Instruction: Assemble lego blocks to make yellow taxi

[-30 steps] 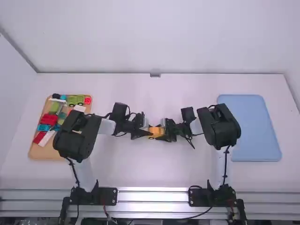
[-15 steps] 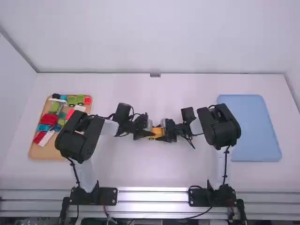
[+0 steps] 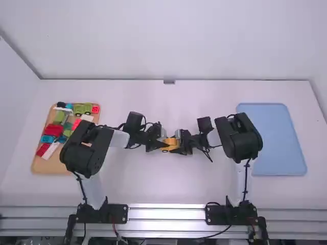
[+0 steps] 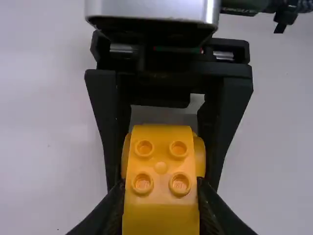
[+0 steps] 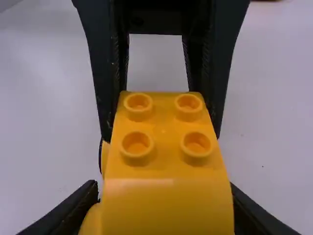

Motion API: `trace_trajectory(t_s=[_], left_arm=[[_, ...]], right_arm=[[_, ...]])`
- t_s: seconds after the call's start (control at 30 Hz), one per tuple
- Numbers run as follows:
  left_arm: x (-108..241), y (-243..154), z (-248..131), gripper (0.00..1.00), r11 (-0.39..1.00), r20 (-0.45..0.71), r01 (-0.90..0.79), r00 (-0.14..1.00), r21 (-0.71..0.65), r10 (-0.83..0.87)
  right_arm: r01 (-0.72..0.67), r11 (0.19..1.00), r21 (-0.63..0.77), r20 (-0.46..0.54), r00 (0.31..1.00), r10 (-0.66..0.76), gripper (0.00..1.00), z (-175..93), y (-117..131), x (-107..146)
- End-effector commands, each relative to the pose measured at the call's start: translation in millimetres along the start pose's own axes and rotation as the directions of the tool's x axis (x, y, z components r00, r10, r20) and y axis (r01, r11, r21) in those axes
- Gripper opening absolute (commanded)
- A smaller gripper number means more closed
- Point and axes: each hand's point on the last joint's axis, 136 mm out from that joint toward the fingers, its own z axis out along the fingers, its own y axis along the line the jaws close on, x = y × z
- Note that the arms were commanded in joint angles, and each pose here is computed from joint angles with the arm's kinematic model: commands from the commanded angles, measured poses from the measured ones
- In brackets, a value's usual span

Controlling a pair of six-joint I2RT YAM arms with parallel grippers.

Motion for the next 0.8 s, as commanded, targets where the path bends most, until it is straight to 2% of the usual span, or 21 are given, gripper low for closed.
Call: trace_trajectory(t_s=[0.0, 0.57, 0.77], left_arm=[[17.9, 1.0, 0.3, 0.02, 0.999, -0.068, 0.031, 0.997, -0.034, -0.034], [46.4, -18.4, -2.5, 0.02, 0.996, -0.146, 0.085, 0.985, -0.03, -0.089], [43.3, -24.1, 3.1, 0.02, 1.0, -0.142, 0.028, 0.989, -0.009, -0.029]], right_arm=[[-0.036, 0.999, 0.012, -0.055, 0.998, 0.036, 0.44, 1.1, 2.9, 15.3], [-0.036, 0.999, 0.011, -0.053, 0.998, 0.036, 0.45, 1.2, 3.1, 14.9], [-0.036, 0.999, 0.008, -0.049, 0.998, 0.036, 0.45, 1.2, 3.5, 14.2]])
